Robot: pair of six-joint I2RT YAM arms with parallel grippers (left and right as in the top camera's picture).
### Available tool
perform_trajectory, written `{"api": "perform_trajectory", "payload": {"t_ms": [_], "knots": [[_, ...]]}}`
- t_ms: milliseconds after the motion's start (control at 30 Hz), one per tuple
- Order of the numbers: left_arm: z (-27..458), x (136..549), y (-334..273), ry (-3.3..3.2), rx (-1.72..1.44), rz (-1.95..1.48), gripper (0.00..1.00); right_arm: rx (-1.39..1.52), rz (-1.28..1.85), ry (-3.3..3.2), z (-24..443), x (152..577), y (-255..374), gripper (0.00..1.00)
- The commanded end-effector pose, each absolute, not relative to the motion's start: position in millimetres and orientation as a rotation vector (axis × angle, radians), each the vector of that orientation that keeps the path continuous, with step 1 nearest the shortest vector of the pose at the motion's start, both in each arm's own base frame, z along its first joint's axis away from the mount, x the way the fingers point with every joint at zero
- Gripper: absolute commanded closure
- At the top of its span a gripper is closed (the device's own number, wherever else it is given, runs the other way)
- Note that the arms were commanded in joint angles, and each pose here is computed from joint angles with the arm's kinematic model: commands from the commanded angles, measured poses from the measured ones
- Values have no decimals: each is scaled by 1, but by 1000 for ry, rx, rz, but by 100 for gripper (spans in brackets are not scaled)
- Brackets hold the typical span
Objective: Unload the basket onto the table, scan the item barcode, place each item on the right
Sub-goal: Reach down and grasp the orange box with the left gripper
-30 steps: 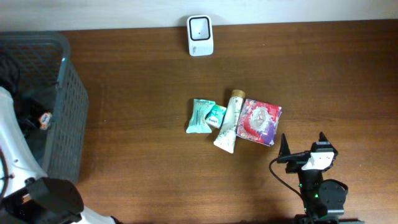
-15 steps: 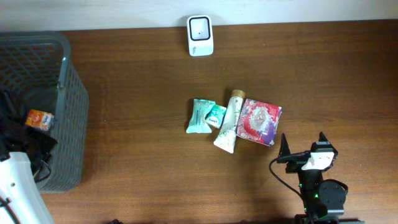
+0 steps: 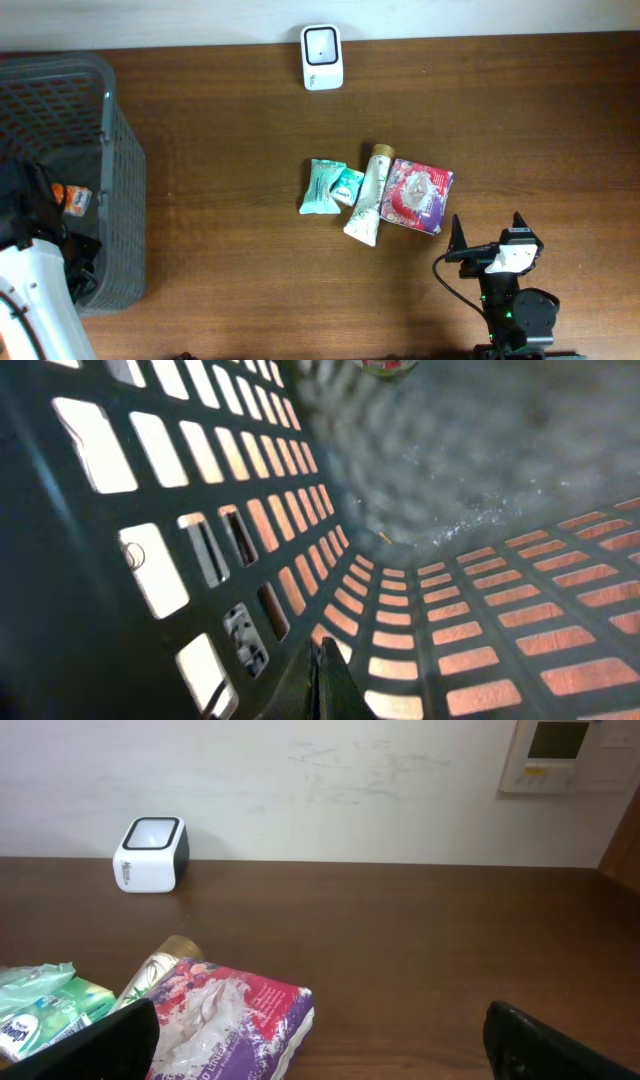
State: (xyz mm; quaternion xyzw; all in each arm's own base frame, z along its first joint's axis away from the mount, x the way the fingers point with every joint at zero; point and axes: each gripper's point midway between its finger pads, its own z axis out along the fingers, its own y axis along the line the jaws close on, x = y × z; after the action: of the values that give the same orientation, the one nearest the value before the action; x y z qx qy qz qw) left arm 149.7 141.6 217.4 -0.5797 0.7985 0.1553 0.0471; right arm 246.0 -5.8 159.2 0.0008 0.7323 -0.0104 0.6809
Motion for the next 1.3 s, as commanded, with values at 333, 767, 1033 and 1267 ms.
{"api": "perform_trajectory", "payload": {"t_ms": [333,767,1033,1267], "knots": [[260,116,121,2179,-1680,361,100,7,-32,1648,156,246,-8,1],[335,273,139,2003,-1034,-32,3,6,-31,1648,156,246,-8,1],[214,350,217,2314,-1239,220,0,7,-32,1648,156,246,-8,2],[128,361,233,2490,-1325,285,5,6,-31,1648,156,246,-8,1]]}}
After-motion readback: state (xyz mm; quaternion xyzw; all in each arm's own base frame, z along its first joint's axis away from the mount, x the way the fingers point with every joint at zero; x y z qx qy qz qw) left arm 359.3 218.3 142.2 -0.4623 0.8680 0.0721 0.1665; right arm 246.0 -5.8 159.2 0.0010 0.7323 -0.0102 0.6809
